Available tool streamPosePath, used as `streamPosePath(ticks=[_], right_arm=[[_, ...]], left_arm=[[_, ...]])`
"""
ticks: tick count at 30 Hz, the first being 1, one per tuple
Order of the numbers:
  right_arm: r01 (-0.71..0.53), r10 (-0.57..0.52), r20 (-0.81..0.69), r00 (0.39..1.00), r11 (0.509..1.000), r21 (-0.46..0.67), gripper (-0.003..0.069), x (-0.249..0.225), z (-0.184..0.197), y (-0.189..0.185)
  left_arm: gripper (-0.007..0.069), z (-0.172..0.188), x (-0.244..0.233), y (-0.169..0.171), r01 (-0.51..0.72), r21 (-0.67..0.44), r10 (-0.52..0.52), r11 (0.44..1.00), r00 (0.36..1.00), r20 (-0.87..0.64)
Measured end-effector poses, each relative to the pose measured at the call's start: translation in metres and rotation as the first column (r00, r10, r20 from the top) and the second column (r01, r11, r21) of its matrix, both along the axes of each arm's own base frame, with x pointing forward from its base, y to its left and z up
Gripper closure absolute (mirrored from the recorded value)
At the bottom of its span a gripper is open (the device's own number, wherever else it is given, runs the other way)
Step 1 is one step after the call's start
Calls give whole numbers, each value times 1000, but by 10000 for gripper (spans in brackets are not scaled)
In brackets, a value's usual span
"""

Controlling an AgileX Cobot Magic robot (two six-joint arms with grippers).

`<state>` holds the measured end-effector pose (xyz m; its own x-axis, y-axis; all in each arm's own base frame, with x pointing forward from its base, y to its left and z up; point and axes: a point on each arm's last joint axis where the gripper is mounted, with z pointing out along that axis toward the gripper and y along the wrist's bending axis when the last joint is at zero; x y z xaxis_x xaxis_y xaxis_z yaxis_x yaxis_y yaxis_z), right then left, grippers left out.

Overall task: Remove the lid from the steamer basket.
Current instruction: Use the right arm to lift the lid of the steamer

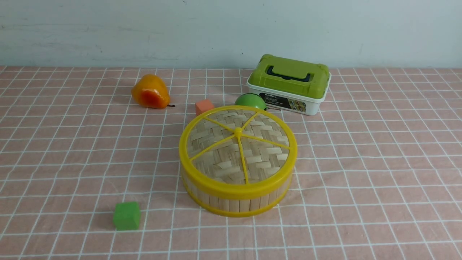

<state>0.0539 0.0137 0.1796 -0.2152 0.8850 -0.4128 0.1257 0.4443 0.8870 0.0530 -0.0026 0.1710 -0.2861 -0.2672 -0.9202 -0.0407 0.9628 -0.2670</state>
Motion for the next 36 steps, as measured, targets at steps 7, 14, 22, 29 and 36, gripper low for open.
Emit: streamPosePath(ticks=[7, 14, 22, 29, 36], right_arm=[[-8, 13, 35, 999, 987, -159, 418, 0, 3, -2], [-123, 210, 64, 976, 762, -636, 573, -9, 93, 4], [-444, 361, -295, 885, 461, -769, 680, 43, 180, 9], [-717, 512, -552, 658, 202, -668, 674, 110, 198, 42], [-773, 536, -670, 514, -49, -632, 663, 181, 202, 117]], left_arm=[[386, 0, 0, 0, 0, 0, 0, 1000, 1000, 0], [386, 0, 0, 0, 0, 0, 0, 1000, 1000, 0], [386, 0, 0, 0, 0, 0, 0, 1000, 1000, 0], [386, 0, 0, 0, 0, 0, 0, 1000, 1000, 0], [386, 0, 0, 0, 0, 0, 0, 1000, 1000, 0]])
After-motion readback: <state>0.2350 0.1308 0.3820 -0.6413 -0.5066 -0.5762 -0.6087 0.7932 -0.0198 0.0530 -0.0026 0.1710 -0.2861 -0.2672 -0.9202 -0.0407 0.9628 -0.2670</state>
